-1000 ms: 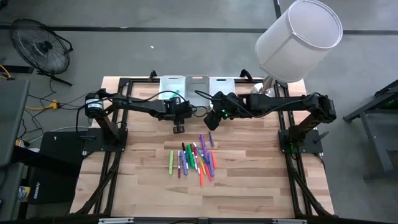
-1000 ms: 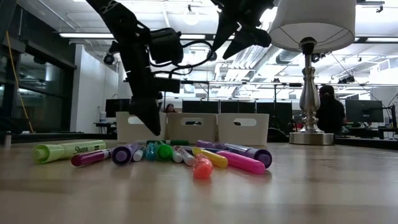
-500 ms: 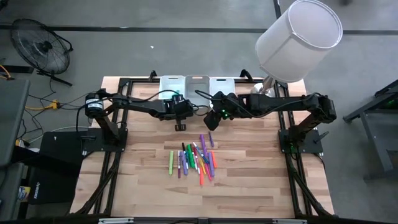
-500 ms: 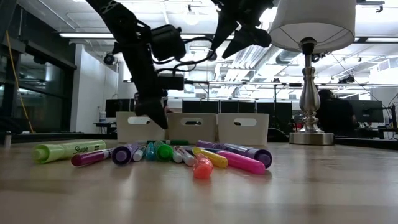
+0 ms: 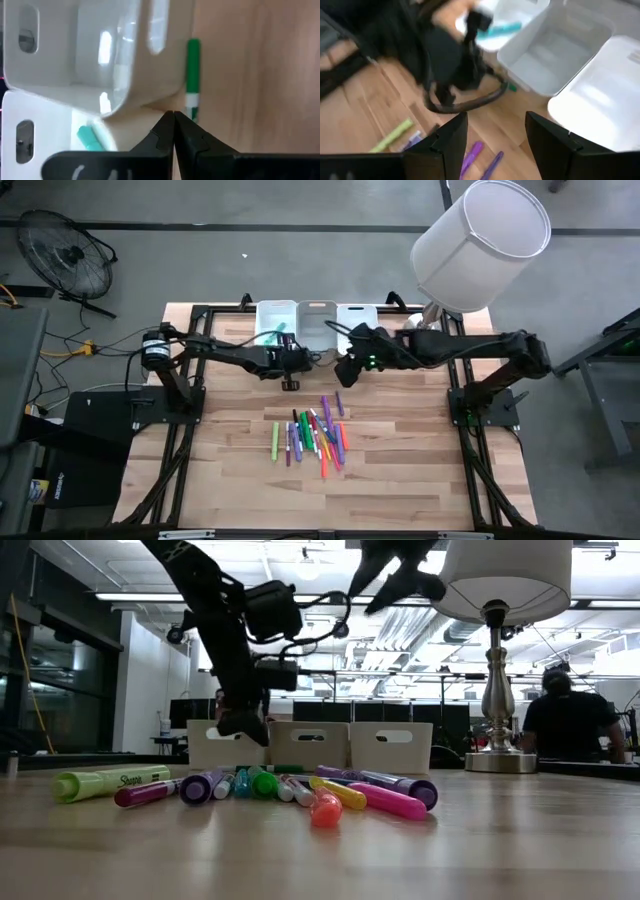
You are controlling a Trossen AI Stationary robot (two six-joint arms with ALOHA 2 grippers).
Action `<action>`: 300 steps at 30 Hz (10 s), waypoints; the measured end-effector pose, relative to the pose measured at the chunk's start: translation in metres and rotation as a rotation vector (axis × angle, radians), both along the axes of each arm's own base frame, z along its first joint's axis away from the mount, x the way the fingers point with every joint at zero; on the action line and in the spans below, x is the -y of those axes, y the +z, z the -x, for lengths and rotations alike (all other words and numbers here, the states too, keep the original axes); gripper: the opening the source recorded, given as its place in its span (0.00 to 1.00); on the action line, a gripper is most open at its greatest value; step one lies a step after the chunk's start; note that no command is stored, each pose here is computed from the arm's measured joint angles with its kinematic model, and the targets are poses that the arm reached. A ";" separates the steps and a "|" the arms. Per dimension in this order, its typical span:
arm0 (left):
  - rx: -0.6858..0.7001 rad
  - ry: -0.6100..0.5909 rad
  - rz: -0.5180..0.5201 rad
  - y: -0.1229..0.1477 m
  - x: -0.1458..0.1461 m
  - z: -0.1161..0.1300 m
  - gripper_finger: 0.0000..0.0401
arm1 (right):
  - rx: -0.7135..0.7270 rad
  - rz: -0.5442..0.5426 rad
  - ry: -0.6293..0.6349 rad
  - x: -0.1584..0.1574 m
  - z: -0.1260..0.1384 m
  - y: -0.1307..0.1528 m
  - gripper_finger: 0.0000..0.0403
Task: Pick & Place Markers
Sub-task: Put the green marker pen into the gray bin, then put the violet pen into the right white bin
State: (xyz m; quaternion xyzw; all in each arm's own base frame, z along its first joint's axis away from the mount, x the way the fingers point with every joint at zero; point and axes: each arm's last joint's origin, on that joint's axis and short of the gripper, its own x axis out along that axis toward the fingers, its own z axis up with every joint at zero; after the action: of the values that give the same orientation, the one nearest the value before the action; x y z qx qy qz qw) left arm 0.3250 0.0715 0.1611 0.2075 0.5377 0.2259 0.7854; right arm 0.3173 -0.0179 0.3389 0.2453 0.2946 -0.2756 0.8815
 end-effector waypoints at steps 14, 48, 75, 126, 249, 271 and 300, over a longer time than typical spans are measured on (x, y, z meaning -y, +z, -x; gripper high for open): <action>-0.057 0.039 -0.063 -0.025 0.006 -0.011 0.00 | 0.185 0.121 -0.022 -0.037 0.048 0.050 0.47; -0.038 0.071 0.158 -0.031 -0.028 -0.010 0.00 | 0.187 0.136 -0.009 -0.048 0.049 0.050 0.47; -0.081 0.024 0.389 -0.019 0.031 -0.022 0.00 | 0.175 0.169 -0.005 -0.048 0.049 0.050 0.47; -0.303 0.002 0.753 0.024 0.081 -0.019 0.46 | 0.046 0.153 0.052 -0.048 0.055 0.040 0.47; 0.666 1.073 0.842 0.074 -0.134 -0.032 0.04 | -0.068 0.160 0.218 -0.061 0.062 0.033 0.47; 0.641 1.021 0.859 0.074 -0.132 -0.033 0.17 | -0.069 0.150 0.228 -0.062 0.062 0.033 0.47; 0.720 0.346 0.628 0.170 0.002 0.000 0.00 | -0.058 0.117 0.211 -0.062 0.062 0.033 0.47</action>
State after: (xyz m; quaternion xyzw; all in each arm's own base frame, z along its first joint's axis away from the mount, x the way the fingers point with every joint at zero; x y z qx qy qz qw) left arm 0.3252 0.0693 0.3315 -0.2217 0.3015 0.2375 0.8964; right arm 0.2552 0.0439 0.3715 0.1529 0.3276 -0.2048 0.9096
